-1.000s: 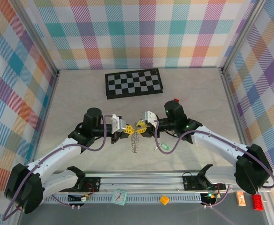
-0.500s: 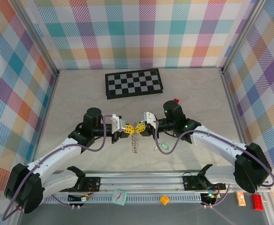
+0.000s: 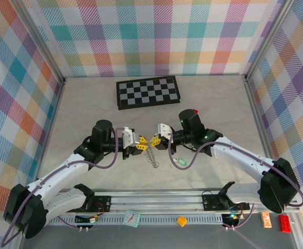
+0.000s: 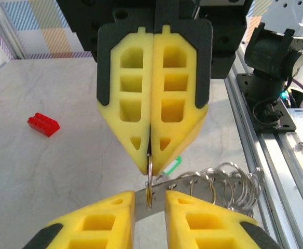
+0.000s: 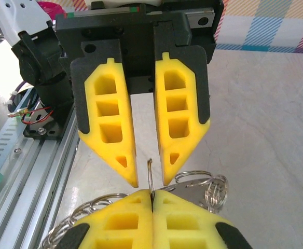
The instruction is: Put the keys on the keyring
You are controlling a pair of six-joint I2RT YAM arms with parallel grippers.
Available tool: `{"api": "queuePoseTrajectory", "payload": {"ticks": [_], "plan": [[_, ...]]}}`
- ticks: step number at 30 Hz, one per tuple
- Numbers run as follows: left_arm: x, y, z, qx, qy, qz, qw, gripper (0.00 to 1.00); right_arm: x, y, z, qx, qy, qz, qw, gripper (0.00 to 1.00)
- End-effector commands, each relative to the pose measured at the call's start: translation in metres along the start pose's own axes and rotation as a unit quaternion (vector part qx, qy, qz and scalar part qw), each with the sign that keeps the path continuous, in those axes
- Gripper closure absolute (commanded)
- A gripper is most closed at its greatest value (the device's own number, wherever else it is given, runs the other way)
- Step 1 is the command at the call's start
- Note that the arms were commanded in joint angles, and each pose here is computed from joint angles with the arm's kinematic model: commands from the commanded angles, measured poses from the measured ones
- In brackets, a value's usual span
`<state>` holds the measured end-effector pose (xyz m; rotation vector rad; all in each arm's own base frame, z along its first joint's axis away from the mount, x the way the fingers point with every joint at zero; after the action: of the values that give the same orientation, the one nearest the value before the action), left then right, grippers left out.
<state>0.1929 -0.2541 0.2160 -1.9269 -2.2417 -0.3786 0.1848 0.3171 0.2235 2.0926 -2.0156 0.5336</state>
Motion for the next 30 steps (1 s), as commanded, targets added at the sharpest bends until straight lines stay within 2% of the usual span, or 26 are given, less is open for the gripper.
{"api": "queuePoseTrajectory", "payload": {"ticks": [1,5,10,13,18,20,21,24,26,30], "plan": [[0.002,0.000,-0.010,-0.016,-0.002,-0.002,1.000,0.84,0.002,0.003,-0.009,0.016,-0.001,-0.012,1.000,1.00],[0.001,0.000,-0.013,-0.016,-0.005,0.003,1.000,0.91,0.000,0.003,-0.009,0.012,0.000,-0.017,1.000,1.00],[-0.001,0.002,-0.015,-0.016,-0.009,0.008,1.000,0.88,-0.001,0.003,-0.010,0.009,0.000,-0.021,1.000,1.00],[-0.002,0.002,-0.015,-0.014,-0.010,0.010,1.000,0.90,-0.002,0.003,-0.010,0.005,-0.002,-0.027,1.000,1.00],[-0.004,0.003,-0.015,-0.016,-0.011,0.013,1.000,1.00,-0.003,0.004,-0.010,0.003,-0.005,-0.028,1.000,1.00],[-0.004,0.003,-0.014,-0.018,-0.010,0.011,1.000,1.00,-0.001,-0.001,-0.007,0.006,-0.006,-0.003,1.000,0.70],[-0.004,0.003,-0.014,-0.019,-0.011,0.010,1.000,1.00,0.001,-0.003,-0.004,0.008,-0.006,0.009,1.000,0.65],[-0.003,0.003,-0.014,-0.028,-0.018,0.005,0.999,1.00,0.010,-0.013,0.009,0.011,-0.001,0.062,0.998,0.58],[-0.003,0.001,-0.013,-0.055,-0.021,-0.005,0.998,1.00,0.013,-0.017,0.023,0.016,0.019,0.089,0.996,0.56],[-0.005,0.000,-0.007,-0.108,-0.002,-0.035,0.994,1.00,0.012,-0.012,0.033,0.015,0.037,0.081,0.996,0.57]]}}
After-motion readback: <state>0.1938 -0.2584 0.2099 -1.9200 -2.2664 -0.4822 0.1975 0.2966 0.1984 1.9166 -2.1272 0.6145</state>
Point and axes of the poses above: each hand's point on the last joint's axis, 136 mm out from that joint toward the fingers, its own x axis back along the fingers, its own y axis along the line the jaws close on, z = x × y, the point moved 1 cm from there along x, back along the fingers, and after that the axes turned 2 degrees about x, right-handed, at the moved point
